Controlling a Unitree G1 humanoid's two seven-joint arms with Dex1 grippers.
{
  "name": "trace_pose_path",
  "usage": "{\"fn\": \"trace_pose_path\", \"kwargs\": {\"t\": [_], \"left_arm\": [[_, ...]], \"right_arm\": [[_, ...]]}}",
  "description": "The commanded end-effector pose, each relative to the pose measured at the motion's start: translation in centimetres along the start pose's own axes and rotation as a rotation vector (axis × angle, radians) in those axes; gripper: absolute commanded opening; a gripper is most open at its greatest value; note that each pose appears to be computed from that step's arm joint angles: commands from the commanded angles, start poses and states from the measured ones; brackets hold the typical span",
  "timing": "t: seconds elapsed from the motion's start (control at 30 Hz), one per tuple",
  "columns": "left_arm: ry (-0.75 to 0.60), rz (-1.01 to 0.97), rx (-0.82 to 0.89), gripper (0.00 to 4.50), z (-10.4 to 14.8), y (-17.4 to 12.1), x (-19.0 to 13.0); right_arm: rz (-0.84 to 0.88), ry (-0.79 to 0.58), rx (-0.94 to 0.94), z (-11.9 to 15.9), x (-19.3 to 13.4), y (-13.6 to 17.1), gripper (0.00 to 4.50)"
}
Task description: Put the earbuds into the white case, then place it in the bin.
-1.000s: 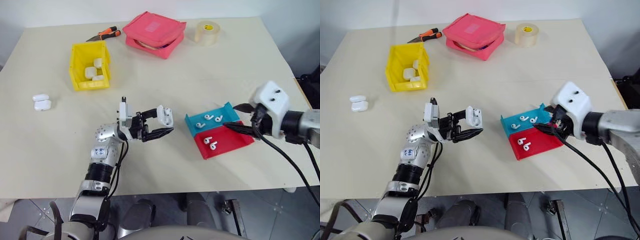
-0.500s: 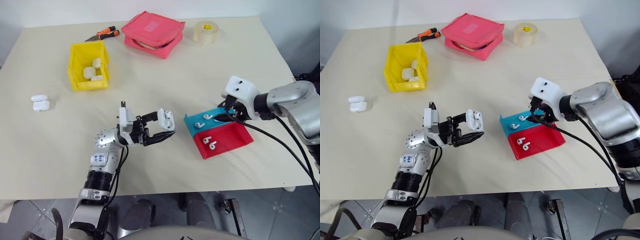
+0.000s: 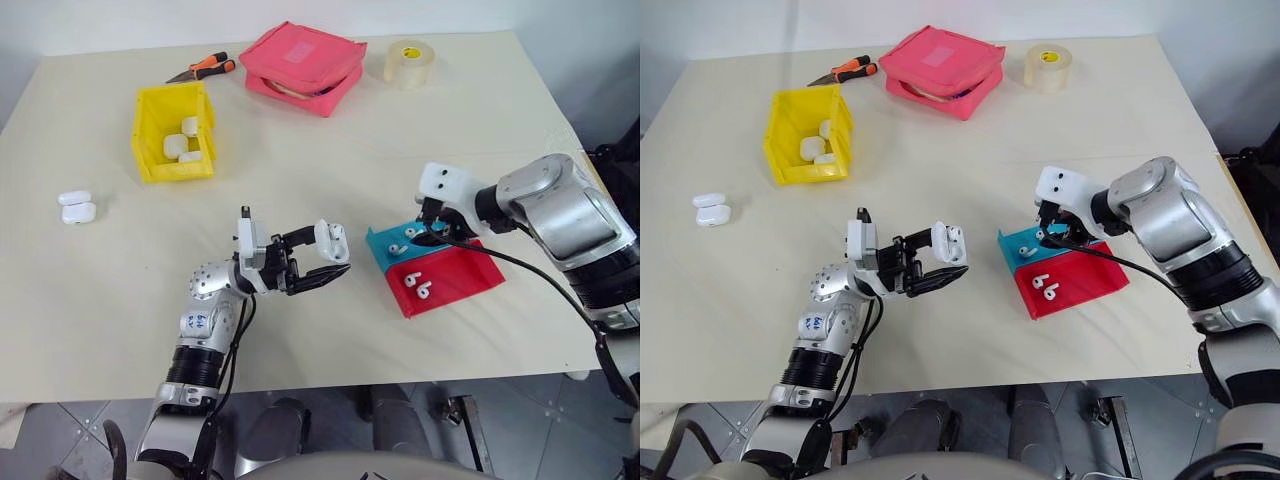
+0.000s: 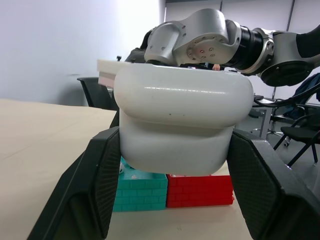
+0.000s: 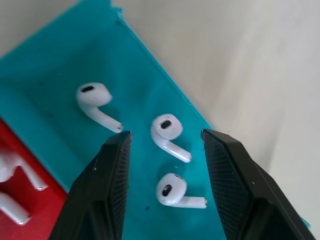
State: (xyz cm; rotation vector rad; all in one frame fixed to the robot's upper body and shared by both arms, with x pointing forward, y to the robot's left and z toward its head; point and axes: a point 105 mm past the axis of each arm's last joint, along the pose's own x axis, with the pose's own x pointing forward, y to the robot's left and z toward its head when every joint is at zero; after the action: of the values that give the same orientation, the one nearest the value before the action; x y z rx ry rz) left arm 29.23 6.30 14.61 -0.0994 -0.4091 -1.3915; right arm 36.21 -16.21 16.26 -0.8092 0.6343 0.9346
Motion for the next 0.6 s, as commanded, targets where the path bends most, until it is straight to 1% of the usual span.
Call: {"fn": "trace_pose_path", "kwargs": {"t": [0.03,0.6], "left_arm": [[-0.022,-0.005,0.033,2.79,0.9,-0.3,0.1],[-0.014,0.019,0.044,2.79,1.1,-0.5,-0.4]], "right_arm": [[-0.020,-0.007,-0.045,1.1,-0.3,-0.7,2.30],[0.006,0.019,-0.076,1.3,0.9,-0.9,2.30]]}}
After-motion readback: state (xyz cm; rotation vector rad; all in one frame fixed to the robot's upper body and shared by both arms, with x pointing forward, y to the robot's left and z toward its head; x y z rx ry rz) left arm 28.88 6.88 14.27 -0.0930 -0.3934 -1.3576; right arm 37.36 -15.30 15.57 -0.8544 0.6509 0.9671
